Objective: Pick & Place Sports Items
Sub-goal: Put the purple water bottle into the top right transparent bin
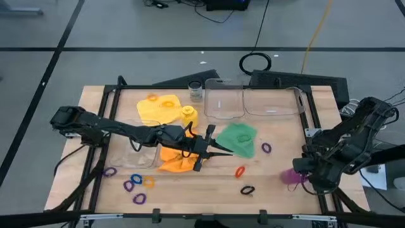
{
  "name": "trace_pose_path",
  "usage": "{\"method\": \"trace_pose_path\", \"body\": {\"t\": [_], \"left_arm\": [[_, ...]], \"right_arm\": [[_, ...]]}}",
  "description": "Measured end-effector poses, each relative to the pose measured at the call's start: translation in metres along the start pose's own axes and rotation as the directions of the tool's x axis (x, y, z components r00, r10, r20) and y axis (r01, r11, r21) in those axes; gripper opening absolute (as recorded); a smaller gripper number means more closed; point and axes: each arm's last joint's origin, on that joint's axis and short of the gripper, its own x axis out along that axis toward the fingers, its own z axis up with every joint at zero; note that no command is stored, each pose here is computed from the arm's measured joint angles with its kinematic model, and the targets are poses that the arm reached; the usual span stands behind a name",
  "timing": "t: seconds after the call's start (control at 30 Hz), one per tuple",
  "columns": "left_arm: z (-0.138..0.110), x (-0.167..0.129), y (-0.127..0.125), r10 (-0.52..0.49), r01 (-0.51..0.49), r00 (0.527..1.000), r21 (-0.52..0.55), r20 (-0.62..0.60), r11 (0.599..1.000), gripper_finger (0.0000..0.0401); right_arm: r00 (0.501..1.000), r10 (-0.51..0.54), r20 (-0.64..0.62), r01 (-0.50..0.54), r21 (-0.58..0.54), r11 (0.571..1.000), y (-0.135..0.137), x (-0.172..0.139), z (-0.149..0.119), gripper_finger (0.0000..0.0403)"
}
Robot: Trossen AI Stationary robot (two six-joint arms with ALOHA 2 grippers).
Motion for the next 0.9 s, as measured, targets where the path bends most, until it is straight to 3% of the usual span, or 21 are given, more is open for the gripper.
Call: {"method": "trace_pose_path", "body": {"t": [0.23, 0.9], "left_arm": [[0.0000, 0.0000, 0.0000, 0.000, 0.000, 1.000, 0.000, 0.000, 1.000, 0.0049], [-0.0001, 0.0000, 0.0000, 0.000, 0.000, 1.000, 0.001, -0.001, 1.000, 0.0049]], "right_arm": [[1.000, 0.004, 0.002, -0.003, -0.004, 1.000, 0.0003, 0.0002, 0.0002, 0.0243], [0.999, -0.005, -0.041, 0.005, 0.000, 1.000, -0.0017, 0.0001, -0.0024, 0.0083]]}}
